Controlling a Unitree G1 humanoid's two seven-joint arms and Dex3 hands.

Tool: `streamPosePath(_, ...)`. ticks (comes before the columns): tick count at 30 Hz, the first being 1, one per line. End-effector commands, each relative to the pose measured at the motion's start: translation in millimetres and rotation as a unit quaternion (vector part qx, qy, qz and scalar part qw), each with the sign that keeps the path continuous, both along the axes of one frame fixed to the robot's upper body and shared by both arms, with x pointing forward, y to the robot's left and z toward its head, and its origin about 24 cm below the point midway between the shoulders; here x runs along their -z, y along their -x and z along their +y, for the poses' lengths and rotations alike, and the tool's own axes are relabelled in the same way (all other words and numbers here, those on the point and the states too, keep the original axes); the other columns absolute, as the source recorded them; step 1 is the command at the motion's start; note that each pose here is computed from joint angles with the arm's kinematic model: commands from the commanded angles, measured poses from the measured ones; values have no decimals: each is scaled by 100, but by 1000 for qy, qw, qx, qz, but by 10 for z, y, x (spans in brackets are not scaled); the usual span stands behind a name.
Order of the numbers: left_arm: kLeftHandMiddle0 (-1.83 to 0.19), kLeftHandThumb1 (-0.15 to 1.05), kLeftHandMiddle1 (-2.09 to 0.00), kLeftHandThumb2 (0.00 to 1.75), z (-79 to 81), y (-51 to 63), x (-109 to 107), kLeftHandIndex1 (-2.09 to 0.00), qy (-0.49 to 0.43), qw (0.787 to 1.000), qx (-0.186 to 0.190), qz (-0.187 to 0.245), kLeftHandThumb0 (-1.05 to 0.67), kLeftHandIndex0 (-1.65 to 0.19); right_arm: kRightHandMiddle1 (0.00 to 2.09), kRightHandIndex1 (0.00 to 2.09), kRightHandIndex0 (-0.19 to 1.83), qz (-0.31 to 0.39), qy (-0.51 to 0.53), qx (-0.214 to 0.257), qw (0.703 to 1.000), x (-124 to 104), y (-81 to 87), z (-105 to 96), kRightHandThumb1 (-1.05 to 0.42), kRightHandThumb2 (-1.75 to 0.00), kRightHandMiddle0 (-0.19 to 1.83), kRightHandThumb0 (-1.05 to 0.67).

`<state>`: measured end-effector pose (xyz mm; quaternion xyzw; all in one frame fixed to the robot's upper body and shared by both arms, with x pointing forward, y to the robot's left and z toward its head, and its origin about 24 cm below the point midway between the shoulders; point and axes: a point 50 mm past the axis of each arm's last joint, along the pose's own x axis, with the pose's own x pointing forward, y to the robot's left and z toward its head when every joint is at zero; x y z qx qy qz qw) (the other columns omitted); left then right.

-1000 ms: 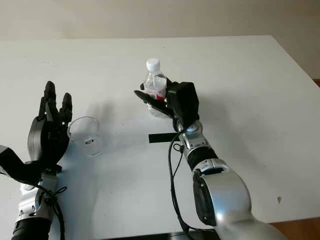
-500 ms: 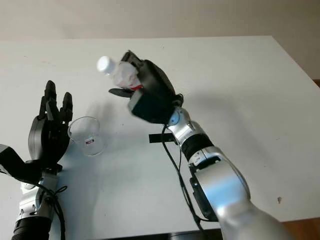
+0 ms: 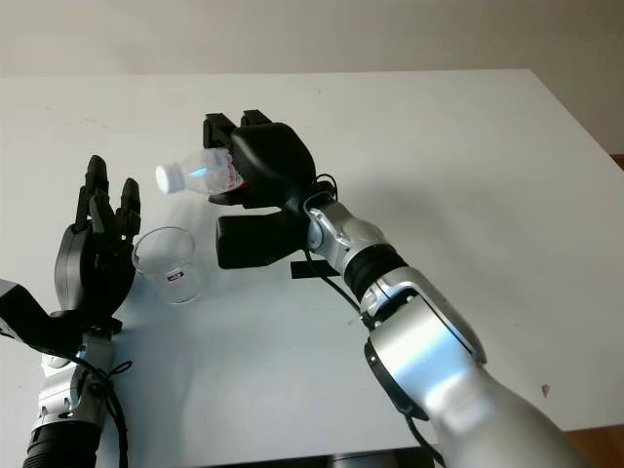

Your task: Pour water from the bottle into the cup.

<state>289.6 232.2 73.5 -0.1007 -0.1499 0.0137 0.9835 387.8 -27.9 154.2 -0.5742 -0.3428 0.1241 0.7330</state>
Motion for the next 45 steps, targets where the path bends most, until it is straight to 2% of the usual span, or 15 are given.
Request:
streamPosePath(1,7,105,0,56,-32,23,49,0,6,1000,0,5,-86,17,209,209,85,-41,13,0,999,-147,-29,-7,-105,-25,43,-18)
streamPosePath(5,8,105,0,56,-35,24,62,0,6,1000,0,8,-85,17,209,209,85,-68,22,-2,997,-149,-23,-24,-105,-23,50,-19)
streamPosePath(7,8,105,0,56,-38,23,64,0,5,1000,0,8,-85,17,209,209,86,-76,20,-4,997,-148,-20,-42,-105,-21,47,-20)
streamPosePath(11,7,105,0,55,-41,20,71,0,7,1000,0,8,-86,17,209,209,90,-94,12,-17,995,-143,-2,-87,-104,-19,58,-16)
streamPosePath(17,8,105,0,56,-46,15,71,0,6,1000,0,8,-85,17,209,209,91,-142,4,-42,989,-158,42,-117,-104,-15,63,-16)
streamPosePath(28,9,105,0,55,-51,2,88,0,6,1000,4,8,-85,18,209,209,96,-191,11,-103,976,-233,117,-46,-105,-31,70,-19)
streamPosePath(33,8,105,0,54,-56,-6,92,0,6,1000,4,9,-86,18,209,209,100,-202,15,-118,972,-237,141,-3,-105,-32,79,-23)
streamPosePath(40,9,105,0,55,-58,-9,98,0,7,1000,4,9,-86,18,209,209,111,-234,52,-132,962,-229,162,53,-103,-23,85,-28)
streamPosePath(45,8,105,0,55,-58,-8,102,0,6,1000,5,7,-87,17,209,209,113,-253,73,-139,955,-230,168,76,-102,-17,81,-30)
